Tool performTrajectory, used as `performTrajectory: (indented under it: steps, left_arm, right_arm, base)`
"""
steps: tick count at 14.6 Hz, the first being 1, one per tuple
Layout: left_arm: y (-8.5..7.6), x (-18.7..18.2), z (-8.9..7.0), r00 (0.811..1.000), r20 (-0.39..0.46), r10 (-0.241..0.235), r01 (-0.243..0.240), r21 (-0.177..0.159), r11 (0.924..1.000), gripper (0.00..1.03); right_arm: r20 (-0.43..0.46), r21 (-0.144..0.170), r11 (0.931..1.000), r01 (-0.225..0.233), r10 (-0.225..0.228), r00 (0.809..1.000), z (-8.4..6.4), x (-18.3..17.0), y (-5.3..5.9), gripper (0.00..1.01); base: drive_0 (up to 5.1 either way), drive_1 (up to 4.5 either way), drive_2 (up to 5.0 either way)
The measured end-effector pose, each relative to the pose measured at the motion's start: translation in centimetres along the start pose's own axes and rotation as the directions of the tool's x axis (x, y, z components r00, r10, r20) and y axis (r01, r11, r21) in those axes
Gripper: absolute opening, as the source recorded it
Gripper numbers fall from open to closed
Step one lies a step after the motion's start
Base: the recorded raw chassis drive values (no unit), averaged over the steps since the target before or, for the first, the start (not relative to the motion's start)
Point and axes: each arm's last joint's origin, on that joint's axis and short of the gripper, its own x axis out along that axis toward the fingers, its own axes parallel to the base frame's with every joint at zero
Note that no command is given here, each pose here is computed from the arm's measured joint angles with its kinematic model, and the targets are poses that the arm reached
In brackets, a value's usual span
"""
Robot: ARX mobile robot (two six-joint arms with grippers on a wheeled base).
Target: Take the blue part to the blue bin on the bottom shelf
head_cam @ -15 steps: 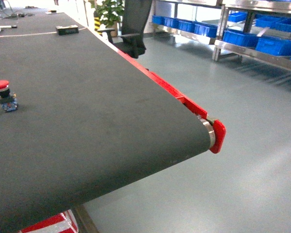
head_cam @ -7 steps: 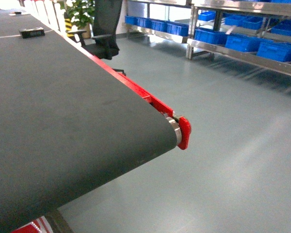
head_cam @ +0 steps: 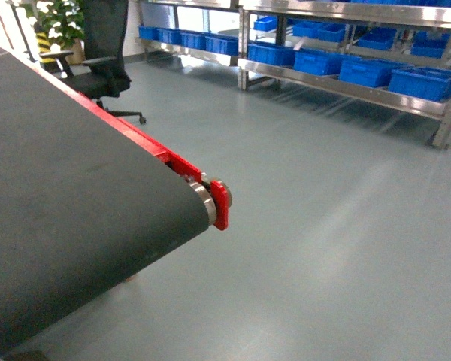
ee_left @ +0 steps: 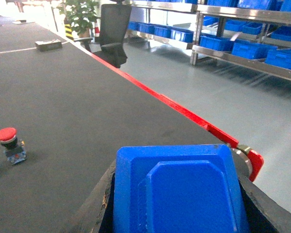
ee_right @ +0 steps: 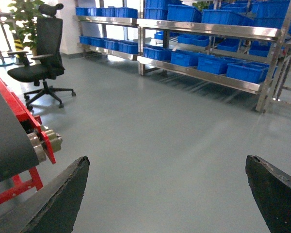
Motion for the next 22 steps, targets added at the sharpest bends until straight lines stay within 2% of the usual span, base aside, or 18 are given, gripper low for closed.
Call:
performTrajectory:
  steps: [22]
  left_arm:
    - [-0.02,0.00,0.00,1.000,0.000,-0.002,0.002,0.000,1.0000,0.44]
  right_arm:
    - [0.000,0.000,1.0000,0.000,0.000,1.000,0.00,0.00,0.00,0.98]
  base:
    - [-1.7,-1.75,-1.7]
